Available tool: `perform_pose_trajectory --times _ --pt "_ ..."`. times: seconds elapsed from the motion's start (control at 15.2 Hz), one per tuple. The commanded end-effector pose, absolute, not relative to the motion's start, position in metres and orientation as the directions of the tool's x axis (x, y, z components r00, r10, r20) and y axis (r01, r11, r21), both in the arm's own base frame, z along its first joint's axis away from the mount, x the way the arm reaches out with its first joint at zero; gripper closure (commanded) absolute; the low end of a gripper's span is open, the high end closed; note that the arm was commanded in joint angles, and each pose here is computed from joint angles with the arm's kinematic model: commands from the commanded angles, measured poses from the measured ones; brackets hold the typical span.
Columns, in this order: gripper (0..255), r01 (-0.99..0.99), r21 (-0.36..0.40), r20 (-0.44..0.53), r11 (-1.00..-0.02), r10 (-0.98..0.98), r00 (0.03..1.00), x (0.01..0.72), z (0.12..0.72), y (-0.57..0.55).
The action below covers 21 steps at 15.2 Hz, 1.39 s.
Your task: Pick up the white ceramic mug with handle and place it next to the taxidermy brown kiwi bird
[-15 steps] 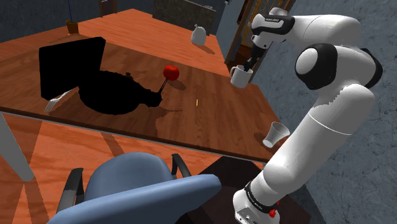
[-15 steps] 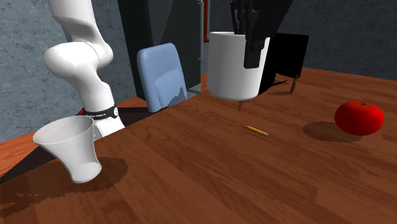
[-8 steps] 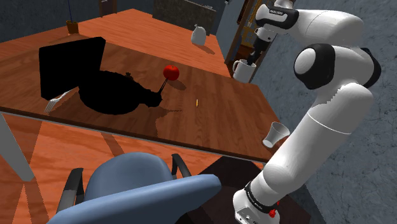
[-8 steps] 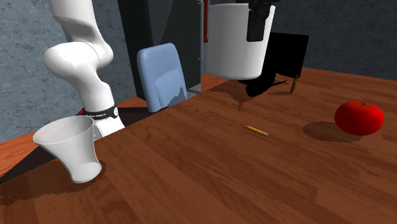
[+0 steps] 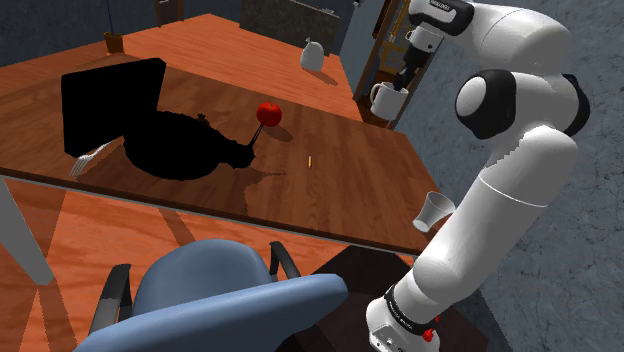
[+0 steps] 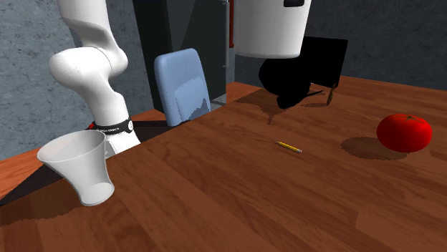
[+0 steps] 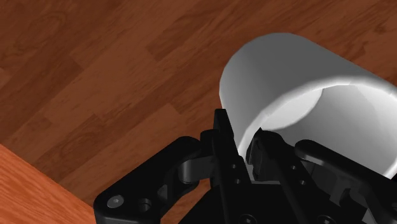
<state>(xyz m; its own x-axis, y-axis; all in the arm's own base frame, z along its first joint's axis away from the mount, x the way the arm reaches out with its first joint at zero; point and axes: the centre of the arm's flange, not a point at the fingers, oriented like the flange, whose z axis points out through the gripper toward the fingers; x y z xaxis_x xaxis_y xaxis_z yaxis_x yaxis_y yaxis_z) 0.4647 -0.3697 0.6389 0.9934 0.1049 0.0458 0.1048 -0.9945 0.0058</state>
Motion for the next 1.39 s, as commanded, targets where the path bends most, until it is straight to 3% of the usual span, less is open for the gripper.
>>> perform_pose_trajectory --times 0.0,0.53,1.32 --pt "255 0.105 0.006 0.046 -0.994 0.105 0.993 0.464 0.65 -0.37" --pt "255 0.105 0.006 0.046 -0.994 0.105 0.993 0.464 0.691 -0.37" --pt "255 0.105 0.006 0.046 -0.994 0.105 0.993 0.496 0.692 -0.215"
